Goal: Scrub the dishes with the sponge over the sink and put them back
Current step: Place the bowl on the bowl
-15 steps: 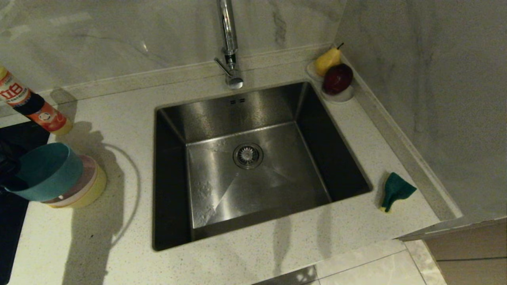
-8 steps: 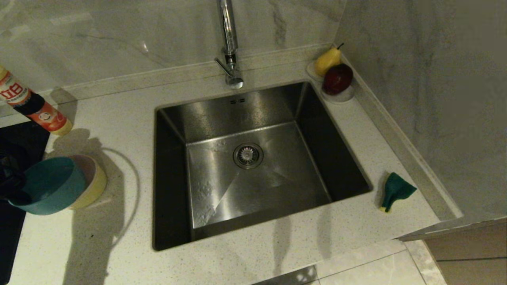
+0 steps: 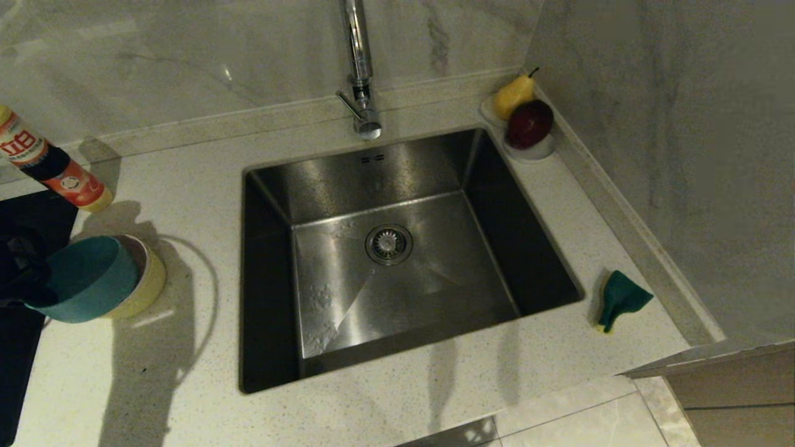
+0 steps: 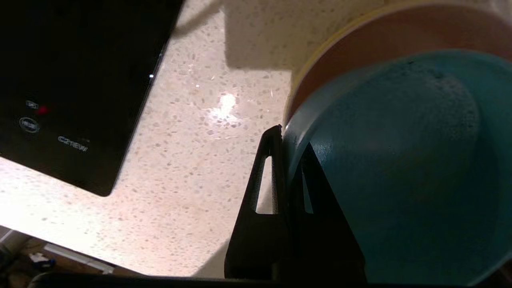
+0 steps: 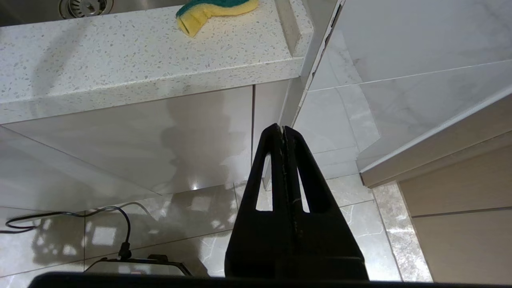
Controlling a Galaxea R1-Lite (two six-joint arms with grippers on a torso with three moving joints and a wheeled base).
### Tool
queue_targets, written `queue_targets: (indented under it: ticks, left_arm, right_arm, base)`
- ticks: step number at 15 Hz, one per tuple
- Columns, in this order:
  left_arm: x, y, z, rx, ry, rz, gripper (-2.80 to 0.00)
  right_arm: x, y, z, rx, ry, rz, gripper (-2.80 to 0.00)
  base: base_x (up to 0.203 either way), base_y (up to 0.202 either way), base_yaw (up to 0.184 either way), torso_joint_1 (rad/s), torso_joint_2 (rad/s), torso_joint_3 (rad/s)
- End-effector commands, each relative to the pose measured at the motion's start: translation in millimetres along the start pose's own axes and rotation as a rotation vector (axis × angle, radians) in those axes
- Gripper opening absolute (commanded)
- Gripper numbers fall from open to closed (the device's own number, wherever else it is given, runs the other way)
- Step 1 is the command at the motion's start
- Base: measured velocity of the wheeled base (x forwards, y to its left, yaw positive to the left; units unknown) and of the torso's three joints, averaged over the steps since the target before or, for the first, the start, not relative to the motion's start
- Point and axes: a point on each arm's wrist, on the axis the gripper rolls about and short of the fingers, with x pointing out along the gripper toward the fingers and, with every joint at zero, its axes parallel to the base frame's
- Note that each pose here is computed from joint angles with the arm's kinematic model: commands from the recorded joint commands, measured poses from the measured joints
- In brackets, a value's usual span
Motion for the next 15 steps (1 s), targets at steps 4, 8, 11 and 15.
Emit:
queue_targets:
  ticks: [4, 8, 11, 15]
  left_arm:
    - [1, 0.3, 0, -0.003, 0.002, 0.0, -2.8]
    - [-7, -2.9, 5, -0.006, -0.06, -0.022, 0.0]
    - [-18, -5.6, 5, -0.004, -0.1, -0.055, 0.0]
    - [-46, -12.2, 4, -0.006, -0.175, -0.132, 0.0]
  right_arm:
    - [0, 0, 0, -0.001, 0.0, 0.0, -2.8]
    - [0, 0, 0, -0.001, 0.001, 0.0, -2.8]
    - [0, 0, 0, -0.001, 0.001, -0.001, -2.8]
    - [0, 0, 0, -0.001, 0.0, 0.0, -2.8]
  base:
    - [0.0, 0.0, 0.0, 0.0, 0.0, 0.0]
    - [0.0, 0.0, 0.0, 0.0, 0.0, 0.0]
    - [0.0, 0.0, 0.0, 0.0, 0.0, 0.0]
    - [0.0, 0.0, 0.0, 0.0, 0.0, 0.0]
